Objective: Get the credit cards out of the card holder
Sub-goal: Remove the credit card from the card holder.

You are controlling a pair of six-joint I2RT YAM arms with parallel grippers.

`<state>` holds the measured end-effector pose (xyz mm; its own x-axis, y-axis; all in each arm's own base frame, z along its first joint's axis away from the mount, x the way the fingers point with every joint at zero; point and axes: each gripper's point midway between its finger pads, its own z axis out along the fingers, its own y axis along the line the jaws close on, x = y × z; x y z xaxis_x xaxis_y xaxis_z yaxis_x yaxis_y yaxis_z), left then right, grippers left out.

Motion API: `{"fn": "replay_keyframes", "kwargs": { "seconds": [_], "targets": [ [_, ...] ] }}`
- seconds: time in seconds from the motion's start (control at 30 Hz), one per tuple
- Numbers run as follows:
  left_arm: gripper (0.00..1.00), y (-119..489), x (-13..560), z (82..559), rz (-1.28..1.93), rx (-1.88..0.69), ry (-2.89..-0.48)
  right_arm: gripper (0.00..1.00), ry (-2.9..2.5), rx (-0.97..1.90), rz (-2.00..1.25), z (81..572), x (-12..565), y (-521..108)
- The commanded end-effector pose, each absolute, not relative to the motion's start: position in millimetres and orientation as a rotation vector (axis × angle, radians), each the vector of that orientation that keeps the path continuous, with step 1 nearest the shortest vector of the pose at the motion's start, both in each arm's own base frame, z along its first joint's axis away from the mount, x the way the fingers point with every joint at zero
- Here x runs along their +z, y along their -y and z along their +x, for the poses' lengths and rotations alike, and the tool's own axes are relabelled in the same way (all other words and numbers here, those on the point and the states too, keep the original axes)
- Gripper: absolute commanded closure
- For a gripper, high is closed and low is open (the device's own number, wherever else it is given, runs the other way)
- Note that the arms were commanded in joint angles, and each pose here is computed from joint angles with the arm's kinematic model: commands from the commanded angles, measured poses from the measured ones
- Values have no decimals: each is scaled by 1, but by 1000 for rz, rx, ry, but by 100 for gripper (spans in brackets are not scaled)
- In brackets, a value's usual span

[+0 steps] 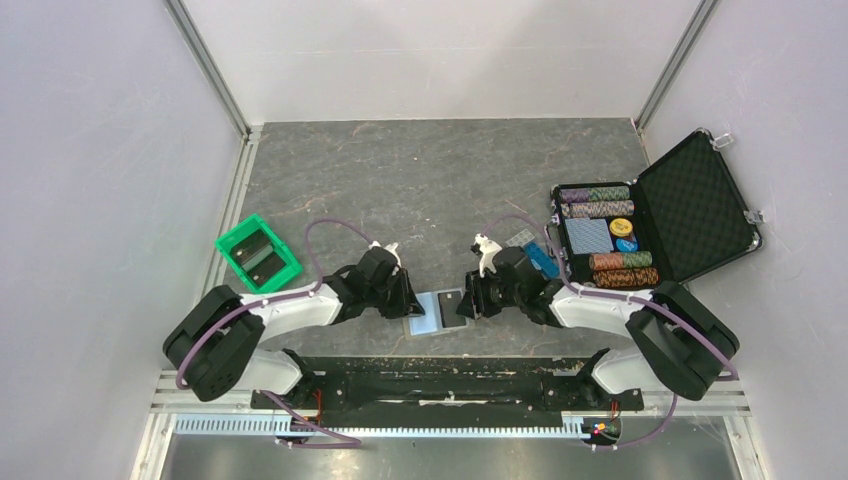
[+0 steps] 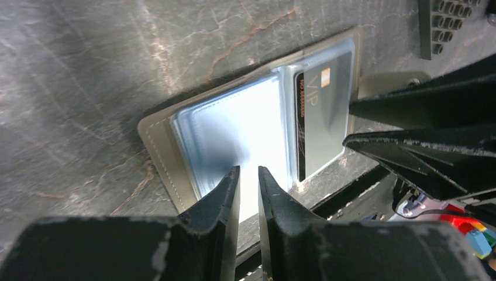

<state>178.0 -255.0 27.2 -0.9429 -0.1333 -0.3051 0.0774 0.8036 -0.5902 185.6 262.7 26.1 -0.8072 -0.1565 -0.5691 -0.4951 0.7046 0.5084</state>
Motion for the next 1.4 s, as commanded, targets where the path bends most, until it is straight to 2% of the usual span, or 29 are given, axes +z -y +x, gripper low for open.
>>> {"fn": "replay_keyframes", "kwargs": {
  "seconds": [0.0,0.33,0.97,1.37],
  "targets": [
    [76,250,38,186,-7,-837,-2615,65,-2446,906,-472,171,15,-259],
    [72,291,65,182,16,-1188,-2519,77,-2442,891,-445,170,11,-255],
    [72,297,31,177,31,-1181,-2580,95,-2422,964,-429,162,8,-258],
    [72,305,39,172,39,-1286,-2552,98,-2414,977,-429,161,10,-258]
  ]
}}
